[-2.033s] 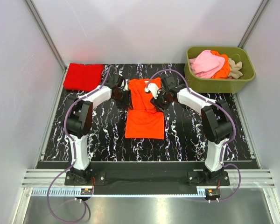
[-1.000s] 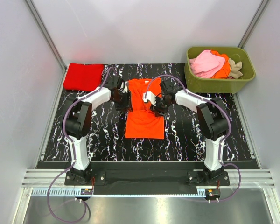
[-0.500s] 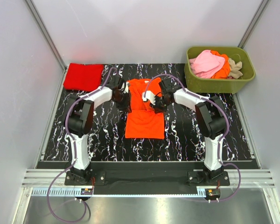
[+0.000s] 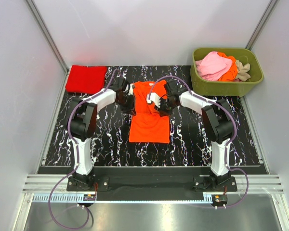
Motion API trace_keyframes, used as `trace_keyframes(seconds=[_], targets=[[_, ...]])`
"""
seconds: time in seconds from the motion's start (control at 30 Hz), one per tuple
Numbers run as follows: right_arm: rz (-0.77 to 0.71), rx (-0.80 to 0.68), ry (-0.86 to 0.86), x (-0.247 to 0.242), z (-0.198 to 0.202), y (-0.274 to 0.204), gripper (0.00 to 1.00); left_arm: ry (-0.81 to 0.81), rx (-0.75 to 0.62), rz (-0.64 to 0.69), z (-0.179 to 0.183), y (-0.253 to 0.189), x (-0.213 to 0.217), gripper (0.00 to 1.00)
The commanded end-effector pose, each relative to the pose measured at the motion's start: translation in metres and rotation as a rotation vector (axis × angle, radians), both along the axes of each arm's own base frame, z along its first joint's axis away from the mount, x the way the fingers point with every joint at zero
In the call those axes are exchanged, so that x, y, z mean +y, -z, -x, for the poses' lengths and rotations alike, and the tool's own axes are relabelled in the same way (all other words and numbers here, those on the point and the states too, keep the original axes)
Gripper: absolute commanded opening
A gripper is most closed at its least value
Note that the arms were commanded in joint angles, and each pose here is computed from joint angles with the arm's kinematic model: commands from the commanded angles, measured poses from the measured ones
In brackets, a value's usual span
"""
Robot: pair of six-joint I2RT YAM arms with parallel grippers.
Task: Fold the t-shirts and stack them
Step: Fold the tshirt
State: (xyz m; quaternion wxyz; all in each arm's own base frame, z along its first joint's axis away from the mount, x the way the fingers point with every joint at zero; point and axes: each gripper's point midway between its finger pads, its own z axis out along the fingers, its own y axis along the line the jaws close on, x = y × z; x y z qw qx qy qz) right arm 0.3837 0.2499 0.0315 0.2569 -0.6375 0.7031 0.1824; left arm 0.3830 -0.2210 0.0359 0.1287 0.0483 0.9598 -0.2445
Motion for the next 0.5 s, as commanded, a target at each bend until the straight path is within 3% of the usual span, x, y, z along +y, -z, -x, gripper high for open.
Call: trace_keyframes(seconds=[0.0, 0.47], targets=[[-0.031, -0.096, 0.031, 0.002, -0.015, -0.043, 0.00, -0.006, -0.114, 0.069, -0.020, -0.046, -0.010, 0.00], [-0.017, -0.131, 0.066, -0.002, -0.023, -0.059, 0.00, -0.079, -0.172, 0.019, -0.031, -0.060, 0.001, 0.00]])
